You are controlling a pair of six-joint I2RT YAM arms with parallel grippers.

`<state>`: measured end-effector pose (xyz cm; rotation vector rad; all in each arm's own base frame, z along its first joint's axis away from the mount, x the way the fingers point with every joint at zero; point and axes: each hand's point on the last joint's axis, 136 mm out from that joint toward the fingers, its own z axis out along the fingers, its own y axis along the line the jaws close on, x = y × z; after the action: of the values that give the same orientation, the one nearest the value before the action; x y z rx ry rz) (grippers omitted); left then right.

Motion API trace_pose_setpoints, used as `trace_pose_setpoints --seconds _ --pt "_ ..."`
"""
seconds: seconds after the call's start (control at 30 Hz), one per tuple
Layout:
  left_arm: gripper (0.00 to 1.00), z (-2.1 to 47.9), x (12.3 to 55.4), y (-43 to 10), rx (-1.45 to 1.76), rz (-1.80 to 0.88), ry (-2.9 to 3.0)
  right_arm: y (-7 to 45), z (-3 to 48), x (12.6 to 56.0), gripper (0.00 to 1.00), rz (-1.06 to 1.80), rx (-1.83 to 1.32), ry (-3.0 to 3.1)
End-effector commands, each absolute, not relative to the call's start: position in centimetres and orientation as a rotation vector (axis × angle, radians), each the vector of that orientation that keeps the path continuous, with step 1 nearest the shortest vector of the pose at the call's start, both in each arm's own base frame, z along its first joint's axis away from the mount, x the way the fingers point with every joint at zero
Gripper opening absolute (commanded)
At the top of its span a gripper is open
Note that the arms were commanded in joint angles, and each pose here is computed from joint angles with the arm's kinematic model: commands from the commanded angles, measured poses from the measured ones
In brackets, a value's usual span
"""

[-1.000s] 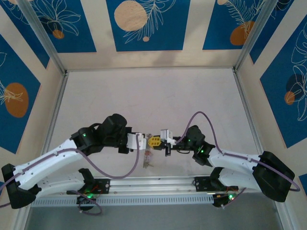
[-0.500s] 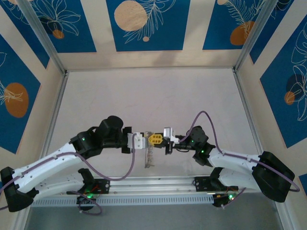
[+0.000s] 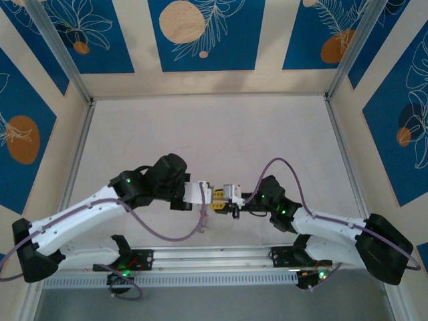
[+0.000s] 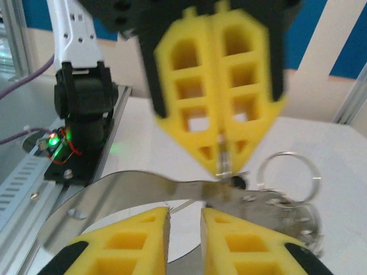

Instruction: Put the keys on the keyring

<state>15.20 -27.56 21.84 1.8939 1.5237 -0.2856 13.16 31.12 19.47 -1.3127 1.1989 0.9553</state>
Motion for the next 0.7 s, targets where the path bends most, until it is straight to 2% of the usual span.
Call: trace_pose_setpoints --seconds 0.0,0.67 --pt "0.00 21.9 15.1 -26.8 1.996 -0.185 1.546 31.3 19.7 13.5 0.24 0.893 -1.341 1.210" --pt "0.00 21.3 14.0 -28.0 2.138 -0.223 1.558 30.9 20.8 14.7 0.28 0.864 -1.229 1.194"
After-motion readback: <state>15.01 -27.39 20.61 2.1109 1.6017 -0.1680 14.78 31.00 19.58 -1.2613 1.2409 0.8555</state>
